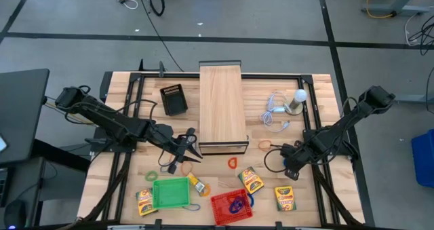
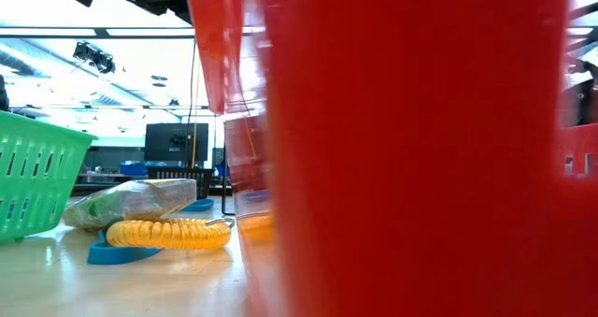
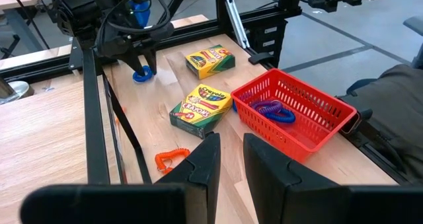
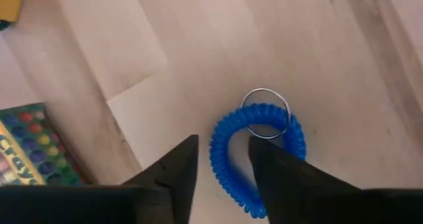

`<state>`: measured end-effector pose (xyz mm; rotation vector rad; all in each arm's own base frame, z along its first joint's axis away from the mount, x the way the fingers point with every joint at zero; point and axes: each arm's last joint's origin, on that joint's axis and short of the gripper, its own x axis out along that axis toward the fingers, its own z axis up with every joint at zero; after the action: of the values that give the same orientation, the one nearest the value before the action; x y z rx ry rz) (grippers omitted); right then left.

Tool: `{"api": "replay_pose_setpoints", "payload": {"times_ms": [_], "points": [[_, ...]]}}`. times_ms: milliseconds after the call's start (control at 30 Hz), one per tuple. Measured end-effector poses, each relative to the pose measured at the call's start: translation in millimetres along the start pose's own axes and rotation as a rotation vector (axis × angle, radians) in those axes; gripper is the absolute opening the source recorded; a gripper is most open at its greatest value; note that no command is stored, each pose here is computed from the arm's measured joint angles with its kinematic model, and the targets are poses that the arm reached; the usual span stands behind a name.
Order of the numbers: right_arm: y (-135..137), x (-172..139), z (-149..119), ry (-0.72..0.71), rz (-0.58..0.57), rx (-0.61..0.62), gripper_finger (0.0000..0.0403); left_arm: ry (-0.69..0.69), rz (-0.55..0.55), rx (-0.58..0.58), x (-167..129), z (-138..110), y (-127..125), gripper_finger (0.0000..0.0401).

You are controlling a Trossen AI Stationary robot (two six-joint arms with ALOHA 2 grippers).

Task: Pick & Place Office Desk Supplies
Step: Put the blue spring keychain into the red basket

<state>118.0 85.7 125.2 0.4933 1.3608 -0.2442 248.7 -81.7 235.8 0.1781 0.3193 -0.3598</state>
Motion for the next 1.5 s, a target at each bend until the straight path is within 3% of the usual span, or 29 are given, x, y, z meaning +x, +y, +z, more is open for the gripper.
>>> {"api": "replay_pose_setpoints", "payload": {"times_ms": [233,300,500,800,1067,1167,1500], "points": [[0,4,1,0.005,-0.054,0.006,0.0028,0.0,0.0,0.0,0,0,0,0.0075],[1,4,1,0.001,-0.053,0.003,0.0013,0.0,0.0,0.0,0,0,0,0.0075],[11,-3,7,-0.021,-0.016,-0.049,0.0006,0.0,0.0,0.0,0,0,0,0.0075],[47,-20,28,-0.269,0.217,-0.19,0.0002,-0.01,0.002,-0.003,0,1,0,0.0075],[63,-29,34,-0.375,0.33,-0.31,0.0001,-0.032,0.004,-0.003,0,3,0,0.0075],[73,-36,36,-0.466,0.415,-0.386,0.0001,-0.054,0.006,-0.011,0,5,1,0.0075],[91,-57,49,-0.796,0.514,-0.585,0.0001,-0.221,-0.046,-0.006,30,4,-1,0.0075]]}}
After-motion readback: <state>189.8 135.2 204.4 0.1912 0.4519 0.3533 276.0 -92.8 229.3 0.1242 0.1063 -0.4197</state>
